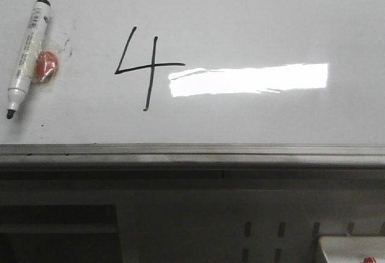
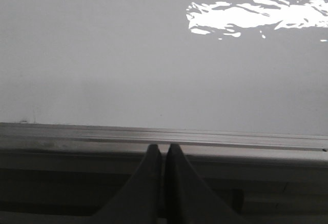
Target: Write number 4 on whiteboard
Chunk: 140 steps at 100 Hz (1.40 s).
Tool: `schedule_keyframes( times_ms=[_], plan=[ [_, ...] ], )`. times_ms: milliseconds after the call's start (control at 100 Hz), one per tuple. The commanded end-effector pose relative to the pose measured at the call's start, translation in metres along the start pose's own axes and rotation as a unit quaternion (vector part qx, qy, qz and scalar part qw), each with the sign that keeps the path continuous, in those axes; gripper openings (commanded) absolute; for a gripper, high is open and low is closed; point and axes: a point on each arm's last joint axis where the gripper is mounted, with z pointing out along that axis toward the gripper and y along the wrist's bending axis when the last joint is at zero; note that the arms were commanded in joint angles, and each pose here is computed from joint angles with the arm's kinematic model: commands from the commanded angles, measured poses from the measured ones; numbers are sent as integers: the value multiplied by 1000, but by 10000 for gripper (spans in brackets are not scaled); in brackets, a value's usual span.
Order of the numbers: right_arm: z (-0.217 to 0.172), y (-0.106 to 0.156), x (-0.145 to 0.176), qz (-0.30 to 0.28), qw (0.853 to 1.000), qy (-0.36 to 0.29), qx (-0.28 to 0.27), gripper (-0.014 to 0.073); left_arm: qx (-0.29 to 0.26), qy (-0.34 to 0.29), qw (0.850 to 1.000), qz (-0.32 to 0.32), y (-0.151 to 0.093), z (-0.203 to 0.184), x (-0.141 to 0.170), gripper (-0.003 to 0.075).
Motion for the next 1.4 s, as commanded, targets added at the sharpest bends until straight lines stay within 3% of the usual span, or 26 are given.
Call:
schedule_keyframes(
  times_ms=[0,810,900,1039,1179,1299,1389],
  plan=[
    [-1,-2,-14,-6,999,-43,12,-64,0,-19,1000,-6,0,2,6,-20],
    [0,-2,-14,-6,999,-42,12,-64,0,-19,1000,-6,0,2,6,-20],
    [-1,-4,-16,-30,998,-53,27,-64,0,-19,1000,-6,0,2,6,-20],
    [-1,-10,-18,-43,995,-61,71,-64,0,-19,1000,-6,0,2,6,-20],
    [-4,-22,-17,-16,985,-59,160,-64,0,-19,1000,-6,0,2,6,-20],
    [-10,-36,-16,-6,962,-58,267,-64,0,-19,1000,-6,0,2,6,-20],
    [-17,-46,-16,-11,934,-54,352,-64,0,-19,1000,-6,0,2,6,-20]
  ],
)
